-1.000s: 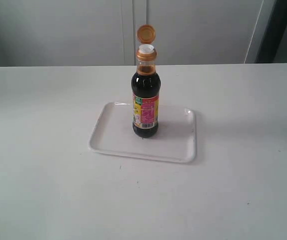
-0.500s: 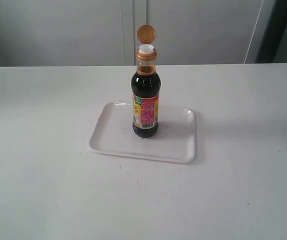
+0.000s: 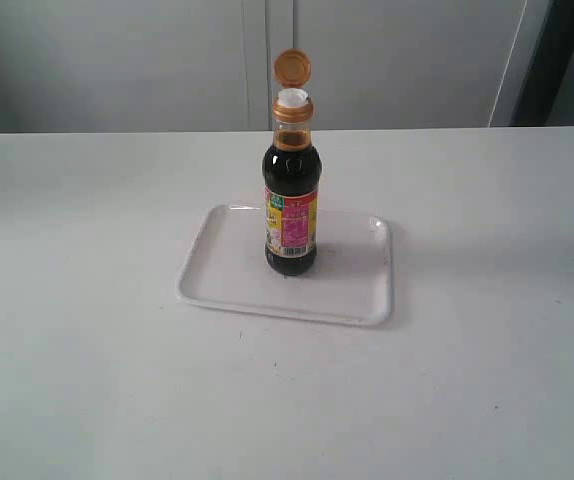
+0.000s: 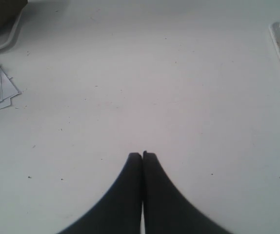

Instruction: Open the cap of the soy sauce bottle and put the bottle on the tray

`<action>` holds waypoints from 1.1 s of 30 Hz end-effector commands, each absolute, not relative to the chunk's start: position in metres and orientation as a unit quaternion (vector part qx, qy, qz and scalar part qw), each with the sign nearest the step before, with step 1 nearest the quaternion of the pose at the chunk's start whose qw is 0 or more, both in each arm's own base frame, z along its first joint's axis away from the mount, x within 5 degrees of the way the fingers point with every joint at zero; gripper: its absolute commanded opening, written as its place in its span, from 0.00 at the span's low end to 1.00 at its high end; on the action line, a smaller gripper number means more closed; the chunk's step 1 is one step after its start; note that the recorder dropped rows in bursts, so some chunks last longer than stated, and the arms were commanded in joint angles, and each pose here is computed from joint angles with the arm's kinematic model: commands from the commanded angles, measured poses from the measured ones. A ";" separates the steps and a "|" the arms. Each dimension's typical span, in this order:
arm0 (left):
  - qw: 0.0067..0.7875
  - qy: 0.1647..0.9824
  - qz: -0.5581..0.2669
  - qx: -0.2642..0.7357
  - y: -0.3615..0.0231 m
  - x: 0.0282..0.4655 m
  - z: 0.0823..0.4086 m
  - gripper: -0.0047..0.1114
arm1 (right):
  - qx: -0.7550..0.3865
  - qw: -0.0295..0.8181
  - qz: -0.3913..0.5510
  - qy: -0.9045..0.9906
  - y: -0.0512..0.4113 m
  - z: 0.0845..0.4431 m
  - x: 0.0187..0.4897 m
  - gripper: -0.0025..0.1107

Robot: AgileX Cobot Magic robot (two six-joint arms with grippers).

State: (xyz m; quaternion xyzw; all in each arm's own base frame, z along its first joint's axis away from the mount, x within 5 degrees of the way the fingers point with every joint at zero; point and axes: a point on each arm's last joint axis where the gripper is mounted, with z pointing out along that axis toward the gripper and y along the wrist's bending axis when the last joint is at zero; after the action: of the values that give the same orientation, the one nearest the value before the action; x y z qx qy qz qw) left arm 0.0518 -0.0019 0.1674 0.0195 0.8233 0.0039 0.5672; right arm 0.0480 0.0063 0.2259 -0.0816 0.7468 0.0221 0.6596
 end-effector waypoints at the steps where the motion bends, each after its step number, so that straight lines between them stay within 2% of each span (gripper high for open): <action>1: 0.567 0.824 0.004 0.017 -0.002 0.052 0.166 0.04 | -0.079 0.646 0.019 0.759 0.006 0.210 0.051 0.02; 8: 0.567 0.824 0.004 0.017 -0.002 0.052 0.166 0.04 | -0.073 0.622 0.025 0.780 0.007 0.185 0.054 0.02; 33: 0.567 0.824 0.004 0.017 -0.002 0.052 0.166 0.04 | -0.074 0.614 0.023 0.786 0.006 0.183 0.053 0.02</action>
State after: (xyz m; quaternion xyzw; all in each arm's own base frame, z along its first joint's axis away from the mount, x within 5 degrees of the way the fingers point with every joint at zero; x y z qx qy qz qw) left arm 0.0518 -0.0019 0.1674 0.0195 0.8233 0.0039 0.5672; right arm 0.0534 0.0070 0.1843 -0.0740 0.7861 0.0281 0.6130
